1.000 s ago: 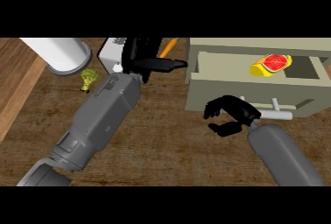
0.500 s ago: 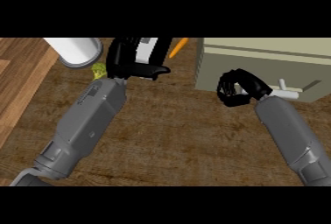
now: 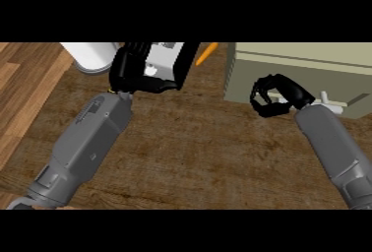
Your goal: Pick up the cup, place it into the drawer and close the drawer
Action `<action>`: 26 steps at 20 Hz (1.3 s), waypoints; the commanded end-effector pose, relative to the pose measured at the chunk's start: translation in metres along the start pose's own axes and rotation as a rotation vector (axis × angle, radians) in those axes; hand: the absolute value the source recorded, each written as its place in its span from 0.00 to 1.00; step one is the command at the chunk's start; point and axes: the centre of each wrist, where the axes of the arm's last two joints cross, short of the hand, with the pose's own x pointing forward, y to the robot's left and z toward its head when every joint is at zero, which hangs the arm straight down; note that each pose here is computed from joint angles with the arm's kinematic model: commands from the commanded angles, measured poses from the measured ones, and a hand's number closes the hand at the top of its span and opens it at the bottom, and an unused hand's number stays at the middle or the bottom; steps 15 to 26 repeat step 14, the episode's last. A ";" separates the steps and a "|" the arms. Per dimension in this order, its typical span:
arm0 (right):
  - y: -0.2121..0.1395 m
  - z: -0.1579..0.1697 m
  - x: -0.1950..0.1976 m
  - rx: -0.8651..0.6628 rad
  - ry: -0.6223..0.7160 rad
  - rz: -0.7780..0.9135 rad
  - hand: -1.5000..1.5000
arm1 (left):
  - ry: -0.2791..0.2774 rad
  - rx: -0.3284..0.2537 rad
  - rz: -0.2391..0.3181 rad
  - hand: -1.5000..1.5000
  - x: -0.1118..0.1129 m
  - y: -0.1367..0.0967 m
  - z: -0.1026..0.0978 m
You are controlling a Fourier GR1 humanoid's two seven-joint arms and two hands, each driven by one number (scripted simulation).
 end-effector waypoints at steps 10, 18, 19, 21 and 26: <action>-0.102 0.007 0.046 -0.219 -0.025 0.044 1.00 | 0.001 -0.039 0.018 0.00 0.003 0.011 0.007; -0.113 0.014 0.049 -0.216 -0.027 0.038 1.00 | 0.036 -0.036 0.043 0.00 -0.010 0.015 0.021; -0.113 0.014 0.049 -0.216 -0.027 0.038 1.00 | 0.036 -0.036 0.043 0.00 -0.010 0.015 0.021; -0.113 0.014 0.049 -0.216 -0.027 0.038 1.00 | 0.036 -0.036 0.043 0.00 -0.010 0.015 0.021; -0.113 0.014 0.049 -0.216 -0.027 0.038 1.00 | 0.036 -0.036 0.043 0.00 -0.010 0.015 0.021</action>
